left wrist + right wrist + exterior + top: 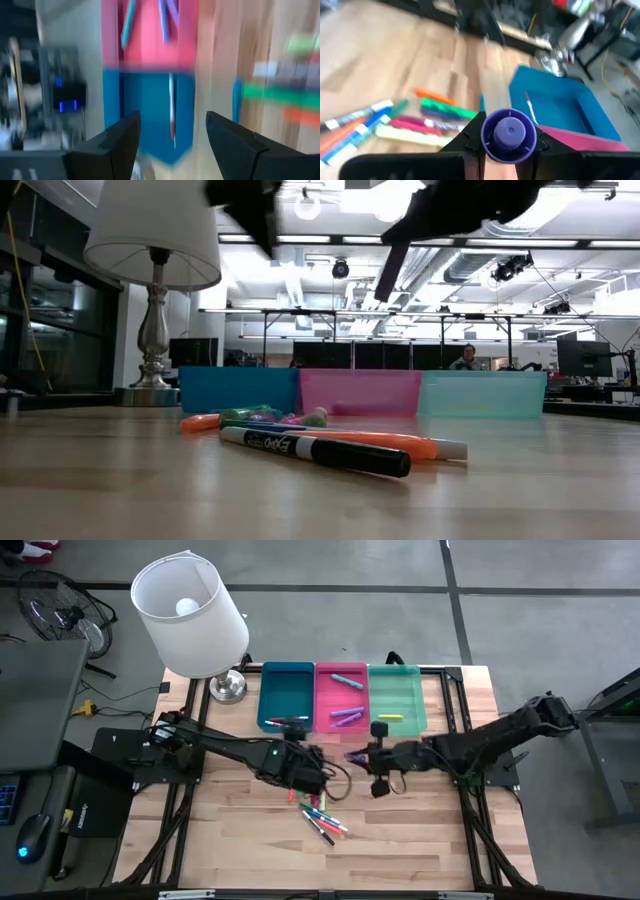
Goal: Pick & Place Markers
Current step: Put the violet highlighter into the pink bin
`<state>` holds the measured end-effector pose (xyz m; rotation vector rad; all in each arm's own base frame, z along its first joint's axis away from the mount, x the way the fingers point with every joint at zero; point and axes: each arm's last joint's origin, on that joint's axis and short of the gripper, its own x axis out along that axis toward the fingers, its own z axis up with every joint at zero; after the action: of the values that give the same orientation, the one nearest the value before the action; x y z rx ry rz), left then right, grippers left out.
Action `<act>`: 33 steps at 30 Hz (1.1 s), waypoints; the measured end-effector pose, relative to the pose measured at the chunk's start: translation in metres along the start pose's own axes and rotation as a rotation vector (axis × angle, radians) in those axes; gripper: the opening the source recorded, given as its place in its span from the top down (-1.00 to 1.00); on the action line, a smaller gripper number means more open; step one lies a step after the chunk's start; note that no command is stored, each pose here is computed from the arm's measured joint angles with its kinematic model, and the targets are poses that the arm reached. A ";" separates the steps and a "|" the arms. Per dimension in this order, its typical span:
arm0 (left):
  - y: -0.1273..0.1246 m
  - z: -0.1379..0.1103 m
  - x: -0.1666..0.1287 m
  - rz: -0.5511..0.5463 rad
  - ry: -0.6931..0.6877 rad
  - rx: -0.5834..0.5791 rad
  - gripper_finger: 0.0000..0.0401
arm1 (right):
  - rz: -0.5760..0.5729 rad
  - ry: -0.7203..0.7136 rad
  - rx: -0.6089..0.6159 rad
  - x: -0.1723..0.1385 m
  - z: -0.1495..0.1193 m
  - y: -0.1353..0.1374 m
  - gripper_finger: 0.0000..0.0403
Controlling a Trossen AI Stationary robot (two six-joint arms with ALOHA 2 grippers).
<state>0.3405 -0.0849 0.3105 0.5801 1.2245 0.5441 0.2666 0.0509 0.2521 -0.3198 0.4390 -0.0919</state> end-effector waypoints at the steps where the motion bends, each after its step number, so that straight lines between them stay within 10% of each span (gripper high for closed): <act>1: 0.000 -0.006 -0.002 0.005 0.045 -0.015 -0.10 | -0.002 0.030 -0.001 0.000 0.004 -0.007 0.73; 16: -0.053 -0.051 -0.011 0.138 0.019 -0.025 -0.10 | 0.028 0.247 0.068 -0.004 0.030 -0.126 0.73; 33: -0.071 -0.067 0.031 0.287 -0.097 -0.155 -0.10 | 0.217 0.680 0.114 0.098 0.000 -0.217 0.73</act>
<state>0.2892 -0.1083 0.2252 0.6466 1.0029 0.8358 0.3506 -0.1698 0.2833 -0.1185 1.1343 -0.0104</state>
